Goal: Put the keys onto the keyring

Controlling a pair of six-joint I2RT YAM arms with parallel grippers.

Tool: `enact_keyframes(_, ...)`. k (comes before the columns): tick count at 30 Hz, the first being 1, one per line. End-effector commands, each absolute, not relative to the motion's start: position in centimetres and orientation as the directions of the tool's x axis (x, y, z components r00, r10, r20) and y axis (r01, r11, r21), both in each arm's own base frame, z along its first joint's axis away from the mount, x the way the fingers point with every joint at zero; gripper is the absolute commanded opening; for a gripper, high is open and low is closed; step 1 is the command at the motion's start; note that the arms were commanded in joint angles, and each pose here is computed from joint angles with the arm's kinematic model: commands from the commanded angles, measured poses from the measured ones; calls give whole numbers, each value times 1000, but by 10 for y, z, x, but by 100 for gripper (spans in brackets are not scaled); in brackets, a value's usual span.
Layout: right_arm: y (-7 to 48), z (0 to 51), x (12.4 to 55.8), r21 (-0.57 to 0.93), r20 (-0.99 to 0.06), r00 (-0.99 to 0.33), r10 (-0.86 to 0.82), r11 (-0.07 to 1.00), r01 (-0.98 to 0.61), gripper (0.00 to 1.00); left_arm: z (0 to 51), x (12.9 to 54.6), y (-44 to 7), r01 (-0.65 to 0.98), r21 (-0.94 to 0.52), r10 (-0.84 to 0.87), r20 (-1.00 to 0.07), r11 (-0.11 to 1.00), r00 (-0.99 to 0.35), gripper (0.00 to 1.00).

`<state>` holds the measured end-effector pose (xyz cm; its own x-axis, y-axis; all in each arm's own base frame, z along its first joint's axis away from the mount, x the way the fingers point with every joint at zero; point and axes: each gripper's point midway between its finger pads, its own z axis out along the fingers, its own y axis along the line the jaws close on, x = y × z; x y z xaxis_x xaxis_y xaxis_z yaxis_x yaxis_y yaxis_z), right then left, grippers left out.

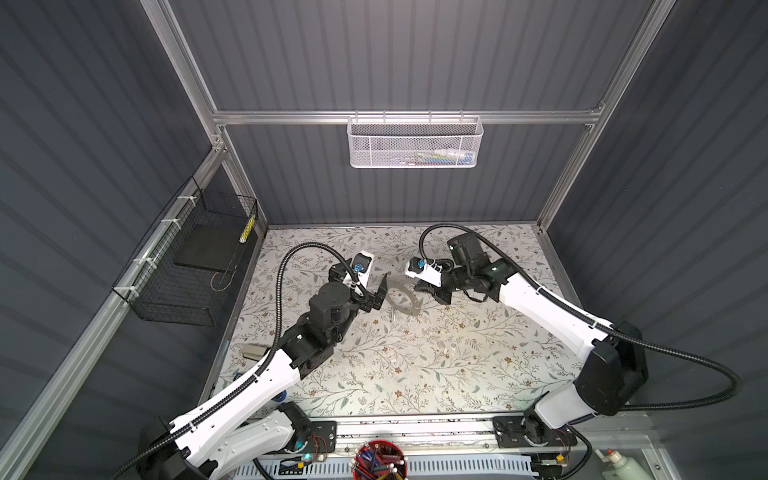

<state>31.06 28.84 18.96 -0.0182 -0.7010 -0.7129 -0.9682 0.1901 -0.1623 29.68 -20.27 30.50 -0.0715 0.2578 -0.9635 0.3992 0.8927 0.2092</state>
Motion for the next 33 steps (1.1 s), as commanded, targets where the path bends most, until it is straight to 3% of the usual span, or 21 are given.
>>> enact_keyframes(1, 263, 148, 308, -112, -646, -96, -758, 219, -969, 0, 288, 302, -198, 369, 207, 264, -958, 906, -110, 96)
enact_keyframes(5, 235, 120, 308, -62, -605, -205, -769, 302, -951, 0, 276, 309, -208, 391, 236, 307, -943, 889, -128, 96)
enact_keyframes(13, 187, 66, 295, -61, -413, -288, -864, 342, -938, 0, 260, 315, -216, 405, 251, 334, -931, 879, -147, 98)
enact_keyframes(28, 138, 24, 274, -17, -169, -424, -890, 433, -901, 0, 246, 318, -213, 406, 250, 342, -924, 879, -172, 100)
enact_keyframes(33, 117, 38, 283, -160, -160, -473, -866, 495, -854, 32, 253, 316, -210, 400, 240, 324, -933, 885, -158, 100)
